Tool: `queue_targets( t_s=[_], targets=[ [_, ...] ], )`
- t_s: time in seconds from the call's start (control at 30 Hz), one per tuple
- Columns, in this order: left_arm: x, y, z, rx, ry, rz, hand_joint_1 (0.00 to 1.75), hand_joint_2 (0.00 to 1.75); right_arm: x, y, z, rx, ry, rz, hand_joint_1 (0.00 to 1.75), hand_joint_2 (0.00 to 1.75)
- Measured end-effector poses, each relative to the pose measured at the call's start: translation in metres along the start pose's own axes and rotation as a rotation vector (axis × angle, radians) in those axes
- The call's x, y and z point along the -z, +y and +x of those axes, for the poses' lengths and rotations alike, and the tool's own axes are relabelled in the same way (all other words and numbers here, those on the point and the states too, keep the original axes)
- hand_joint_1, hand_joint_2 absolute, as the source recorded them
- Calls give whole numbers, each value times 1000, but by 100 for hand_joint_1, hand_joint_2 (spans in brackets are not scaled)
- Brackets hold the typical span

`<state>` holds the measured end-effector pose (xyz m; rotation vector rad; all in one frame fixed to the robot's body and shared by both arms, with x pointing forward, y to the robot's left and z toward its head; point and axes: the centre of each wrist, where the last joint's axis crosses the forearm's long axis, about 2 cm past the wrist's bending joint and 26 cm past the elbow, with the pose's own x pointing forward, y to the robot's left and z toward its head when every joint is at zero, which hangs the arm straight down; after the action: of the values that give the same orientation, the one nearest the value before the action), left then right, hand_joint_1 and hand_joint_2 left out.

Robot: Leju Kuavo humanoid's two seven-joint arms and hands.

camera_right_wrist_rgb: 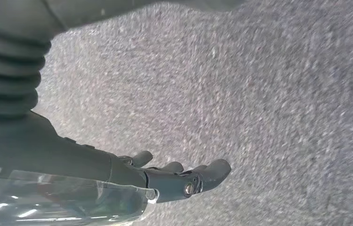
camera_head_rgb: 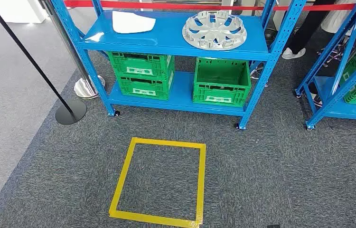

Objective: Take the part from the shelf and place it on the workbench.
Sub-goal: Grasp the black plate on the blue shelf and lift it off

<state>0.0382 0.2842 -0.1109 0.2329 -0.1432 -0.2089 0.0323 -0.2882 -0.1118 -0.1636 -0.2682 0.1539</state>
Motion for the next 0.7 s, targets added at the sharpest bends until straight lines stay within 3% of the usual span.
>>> queue_targets(
  t_s=[0.17,0.37,0.5,0.7],
  targets=[
    [0,-1,4,38,13,18,0,0,0,6,4,-39,-5,7,0,0],
    [-1,-3,9,101,14,31,0,0,1,14,26,-234,-81,41,0,0],
    [-1,-5,13,135,2,31,0,0,3,21,69,-382,-192,68,0,0],
    [-2,-10,21,188,-17,27,0,0,-6,41,155,-564,-398,99,0,0]
  ],
)
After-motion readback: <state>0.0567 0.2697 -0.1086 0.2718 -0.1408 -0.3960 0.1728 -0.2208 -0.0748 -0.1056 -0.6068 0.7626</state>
